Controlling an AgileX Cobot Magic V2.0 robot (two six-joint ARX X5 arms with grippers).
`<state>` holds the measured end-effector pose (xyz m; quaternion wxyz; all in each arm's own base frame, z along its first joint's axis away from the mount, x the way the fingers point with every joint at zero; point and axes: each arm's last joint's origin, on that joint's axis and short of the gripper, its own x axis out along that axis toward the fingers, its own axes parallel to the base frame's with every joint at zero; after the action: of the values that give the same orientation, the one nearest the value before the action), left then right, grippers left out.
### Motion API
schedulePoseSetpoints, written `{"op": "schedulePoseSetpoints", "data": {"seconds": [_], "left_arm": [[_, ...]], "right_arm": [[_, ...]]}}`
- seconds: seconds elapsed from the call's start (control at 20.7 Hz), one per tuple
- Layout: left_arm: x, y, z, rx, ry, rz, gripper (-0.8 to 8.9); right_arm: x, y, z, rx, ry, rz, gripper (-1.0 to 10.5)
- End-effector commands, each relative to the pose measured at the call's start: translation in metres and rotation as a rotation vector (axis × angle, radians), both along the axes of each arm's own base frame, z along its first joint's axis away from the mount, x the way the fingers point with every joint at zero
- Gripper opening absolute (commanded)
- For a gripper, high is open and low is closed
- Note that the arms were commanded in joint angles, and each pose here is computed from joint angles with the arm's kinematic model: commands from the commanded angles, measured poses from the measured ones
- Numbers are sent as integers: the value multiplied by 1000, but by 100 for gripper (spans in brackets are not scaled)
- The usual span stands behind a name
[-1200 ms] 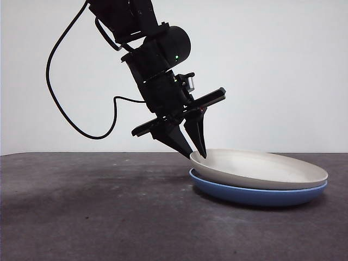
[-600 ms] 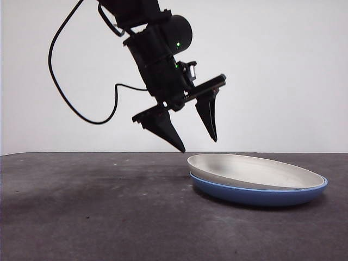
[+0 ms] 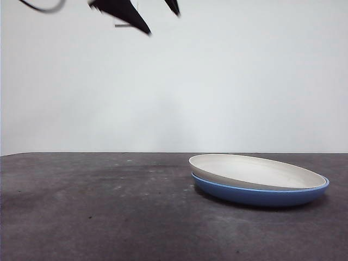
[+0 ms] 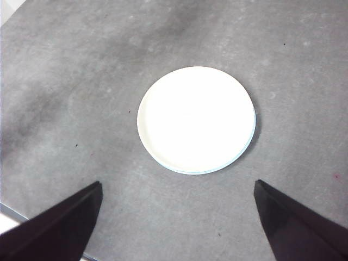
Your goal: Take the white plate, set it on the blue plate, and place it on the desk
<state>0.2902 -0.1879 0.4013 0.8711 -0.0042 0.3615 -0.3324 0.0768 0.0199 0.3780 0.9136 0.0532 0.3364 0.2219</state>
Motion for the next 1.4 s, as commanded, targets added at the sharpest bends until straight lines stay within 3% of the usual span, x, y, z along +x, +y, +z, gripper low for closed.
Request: {"op": "schedulePoseSetpoints", "data": {"seconds": [0.05, 0.43, 0.72, 1.11, 1.4], "left_arm": [[-12, 16, 5, 20, -27, -7, 344], [-83, 65, -27, 41, -2, -24, 344], [-131, 83, -57, -101, 91, -248, 344], [-141, 87, -56, -119, 91, -292, 344], [-141, 87, -56, -119, 90, -292, 344]], "right_arm": [[-1, 0, 5, -5, -25, 5, 449], [3, 1, 4, -6, -7, 6, 449], [8, 1, -1, -5, 46, 10, 449], [17, 3, -30, -2, 155, -2, 449], [30, 4, -42, 30, 196, -80, 449]]}}
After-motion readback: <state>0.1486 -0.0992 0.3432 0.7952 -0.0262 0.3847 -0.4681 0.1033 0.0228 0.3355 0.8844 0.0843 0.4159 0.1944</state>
